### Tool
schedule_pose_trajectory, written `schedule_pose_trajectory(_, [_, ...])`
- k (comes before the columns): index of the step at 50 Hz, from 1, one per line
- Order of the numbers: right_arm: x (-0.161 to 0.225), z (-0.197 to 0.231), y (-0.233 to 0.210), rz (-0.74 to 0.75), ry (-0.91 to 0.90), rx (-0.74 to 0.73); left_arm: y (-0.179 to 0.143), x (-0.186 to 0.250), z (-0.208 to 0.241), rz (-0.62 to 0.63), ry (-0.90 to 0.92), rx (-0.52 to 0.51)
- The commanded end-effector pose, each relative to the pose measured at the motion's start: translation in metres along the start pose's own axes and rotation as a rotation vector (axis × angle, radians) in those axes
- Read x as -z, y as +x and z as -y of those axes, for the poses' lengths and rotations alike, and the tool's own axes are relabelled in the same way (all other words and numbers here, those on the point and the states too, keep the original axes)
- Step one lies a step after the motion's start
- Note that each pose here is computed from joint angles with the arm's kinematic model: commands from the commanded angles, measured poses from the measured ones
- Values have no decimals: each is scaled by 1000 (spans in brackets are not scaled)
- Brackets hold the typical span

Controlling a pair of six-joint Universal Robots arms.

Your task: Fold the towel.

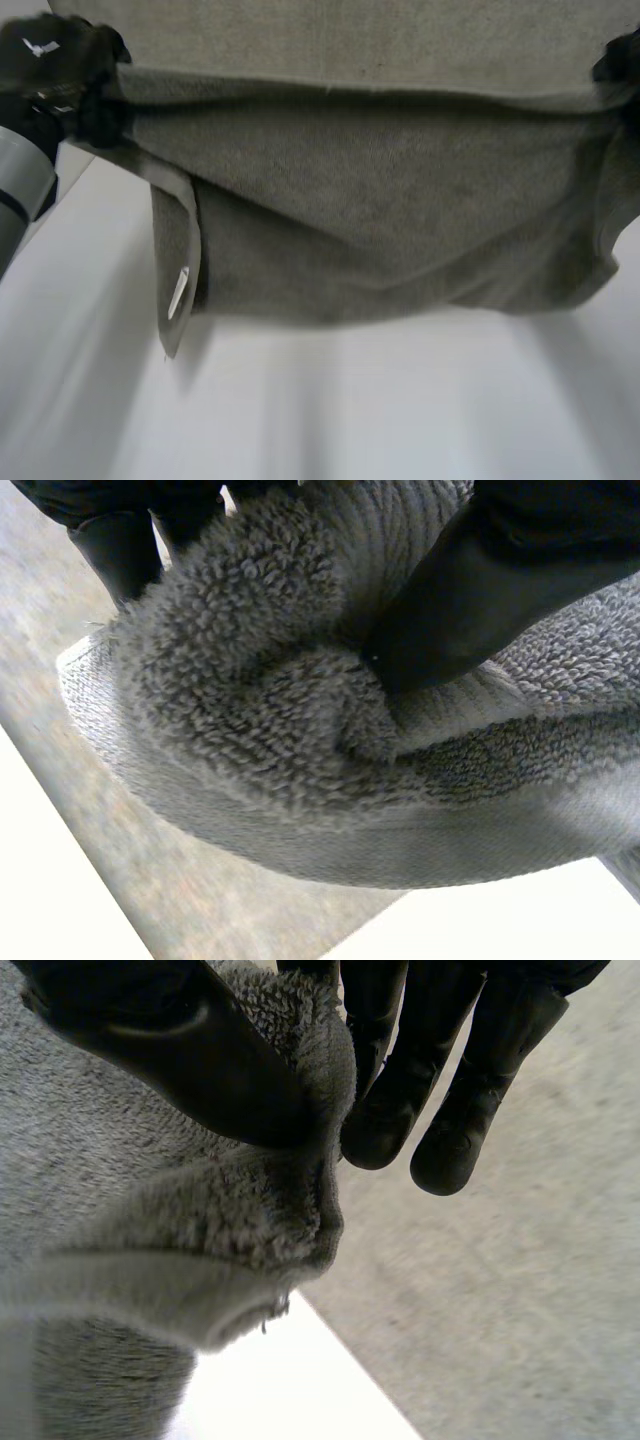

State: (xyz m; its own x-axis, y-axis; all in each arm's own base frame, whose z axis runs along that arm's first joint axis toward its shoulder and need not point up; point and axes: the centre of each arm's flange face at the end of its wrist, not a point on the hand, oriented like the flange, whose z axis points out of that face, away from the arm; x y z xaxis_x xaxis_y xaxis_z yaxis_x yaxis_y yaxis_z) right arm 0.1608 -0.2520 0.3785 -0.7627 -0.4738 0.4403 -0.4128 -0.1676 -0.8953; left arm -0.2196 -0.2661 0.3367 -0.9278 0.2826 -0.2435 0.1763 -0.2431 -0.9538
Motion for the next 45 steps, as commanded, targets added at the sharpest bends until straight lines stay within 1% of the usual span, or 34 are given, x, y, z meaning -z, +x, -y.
schedule_pose_trajectory(1, [-44,-39,-26,98,-173,40,15,-25,-56,-49,-167,0])
schedule_pose_trajectory(3, [-60,-57,-43,130,-244,79,20,-37,-80,-68,-226,-21])
schedule_pose_trajectory(4, [-60,-57,-43,131,-245,79,20,-37,-81,-68,-226,-21])
schedule_pose_trajectory(6, [-77,-69,-58,162,-275,130,26,-51,-95,-86,-242,-69])
schedule_pose_trajectory(9, [-87,-71,-61,164,-271,142,27,-59,-98,-84,-233,-100])
schedule_pose_trajectory(10, [-98,-65,-61,147,-236,153,27,-67,-94,-80,-208,-124])
schedule_pose_trajectory(11, [-109,-54,-58,108,-175,166,25,-74,-84,-73,-171,-140])
schedule_pose_trajectory(12, [-109,-54,-58,107,-174,166,25,-74,-84,-73,-170,-141])
schedule_pose_trajectory(14, [-127,-18,-40,-42,38,186,20,-85,-56,-43,-74,-143])
schedule_pose_trajectory(15, [-127,-18,-40,-43,39,186,20,-85,-56,-42,-74,-143])
schedule_pose_trajectory(16, [-133,0,-30,-127,164,183,16,-89,-38,-22,-5,-139])
schedule_pose_trajectory(17, [-132,23,-16,-225,299,171,9,-92,-12,14,94,-134])
schedule_pose_trajectory(18, [-132,23,-16,-226,300,171,9,-92,-12,14,95,-134])
schedule_pose_trajectory(19, [-122,48,-2,-313,425,156,2,-89,17,50,209,-119])
schedule_pose_trajectory(20, [-110,66,6,-361,498,141,-4,-85,38,77,304,-99])
schedule_pose_trajectory(21, [-110,66,6,-361,498,141,-4,-85,39,78,305,-98])
schedule_pose_trajectory(22, [-103,71,7,-364,513,123,-10,-81,54,98,376,-76])
schedule_pose_trajectory(24, [-105,66,4,-347,496,118,-11,-77,58,99,401,-58])
schedule_pose_trajectory(25, [-108,58,-2,-317,468,111,-11,-74,54,91,390,-44])
schedule_pose_trajectory(26, [-108,58,-2,-317,467,111,-11,-74,54,91,389,-44])
schedule_pose_trajectory(28, [-109,36,-18,-218,368,92,-6,-70,32,71,322,-35])
schedule_pose_trajectory(29, [-109,36,-18,-217,367,92,-6,-70,32,71,321,-35])
schedule_pose_trajectory(30, [-108,22,-27,-162,302,81,-2,-67,17,59,274,-33])
schedule_pose_trajectory(31, [-108,22,-28,-162,301,81,-2,-67,17,59,274,-33])
schedule_pose_trajectory(33, [-105,-8,-48,-53,173,81,8,-59,-23,24,151,-33])
schedule_pose_trajectory(34, [-105,-8,-48,-52,172,81,8,-59,-23,24,150,-33])
schedule_pose_trajectory(36, [-101,-47,-71,48,29,96,19,-48,-68,-12,19,-30])
schedule_pose_trajectory(37, [-101,-47,-71,49,28,96,19,-48,-68,-12,18,-30])
schedule_pose_trajectory(38, [-96,-64,-83,92,-29,112,24,-41,-91,-29,-52,-36])
schedule_pose_trajectory(39, [-96,-64,-83,93,-30,112,24,-41,-92,-29,-53,-36])
schedule_pose_trajectory(41, [-84,-96,-103,160,-135,136,37,-24,-136,-77,-185,-70])
schedule_pose_trajectory(42, [-84,-97,-103,160,-136,136,37,-24,-136,-77,-185,-70])
schedule_pose_trajectory(44, [-75,-124,-117,204,-208,131,49,-7,-171,-140,-289,-147])
schedule_pose_trajectory(45, [-75,-124,-117,204,-209,131,49,-7,-171,-141,-289,-147])
